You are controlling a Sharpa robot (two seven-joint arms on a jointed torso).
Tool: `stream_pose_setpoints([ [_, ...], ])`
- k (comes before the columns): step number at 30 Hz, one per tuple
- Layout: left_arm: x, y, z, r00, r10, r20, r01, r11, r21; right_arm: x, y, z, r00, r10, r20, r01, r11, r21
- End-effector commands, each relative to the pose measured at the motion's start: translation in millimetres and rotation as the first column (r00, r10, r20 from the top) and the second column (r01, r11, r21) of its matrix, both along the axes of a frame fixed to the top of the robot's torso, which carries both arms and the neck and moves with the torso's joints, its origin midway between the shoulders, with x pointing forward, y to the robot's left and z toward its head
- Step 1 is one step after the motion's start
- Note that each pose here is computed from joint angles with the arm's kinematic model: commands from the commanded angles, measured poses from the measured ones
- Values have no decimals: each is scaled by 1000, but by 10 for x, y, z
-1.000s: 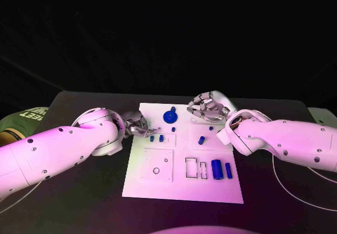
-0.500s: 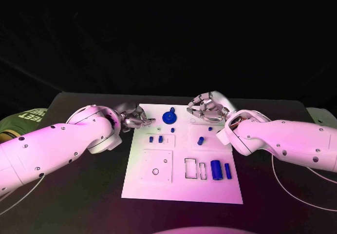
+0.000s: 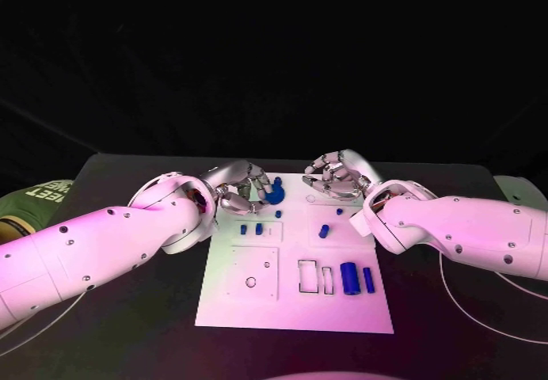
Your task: Assemble the parts on the task board
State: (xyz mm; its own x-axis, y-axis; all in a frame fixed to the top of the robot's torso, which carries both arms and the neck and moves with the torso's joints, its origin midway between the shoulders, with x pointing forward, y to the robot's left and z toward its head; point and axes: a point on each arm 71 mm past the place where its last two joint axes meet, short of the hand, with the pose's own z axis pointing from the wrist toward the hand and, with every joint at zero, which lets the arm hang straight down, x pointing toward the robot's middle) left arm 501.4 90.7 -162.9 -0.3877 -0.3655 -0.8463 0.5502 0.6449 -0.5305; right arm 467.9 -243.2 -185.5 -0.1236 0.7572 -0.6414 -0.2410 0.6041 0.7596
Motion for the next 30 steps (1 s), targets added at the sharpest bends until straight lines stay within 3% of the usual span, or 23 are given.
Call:
stream_pose_setpoints([
  [1, -57, -111, 29, 975, -148, 167, 132, 986, 103, -3, 9, 15, 1000, 1, 24, -1, 1000, 4],
  [5, -58, -182, -19, 962, -196, 191, 157, 967, 201, -2, 10, 21, 1000, -3, 31, 3, 1000, 7],
  [11, -37, -263, -69, 956, -216, 197, 157, 948, 277, -2, 14, 33, 999, -9, 44, 8, 1000, 13],
  [30, 70, -492, -207, 966, -204, 162, 130, 916, 380, -12, 40, 58, 998, -15, 67, 14, 999, 29],
])
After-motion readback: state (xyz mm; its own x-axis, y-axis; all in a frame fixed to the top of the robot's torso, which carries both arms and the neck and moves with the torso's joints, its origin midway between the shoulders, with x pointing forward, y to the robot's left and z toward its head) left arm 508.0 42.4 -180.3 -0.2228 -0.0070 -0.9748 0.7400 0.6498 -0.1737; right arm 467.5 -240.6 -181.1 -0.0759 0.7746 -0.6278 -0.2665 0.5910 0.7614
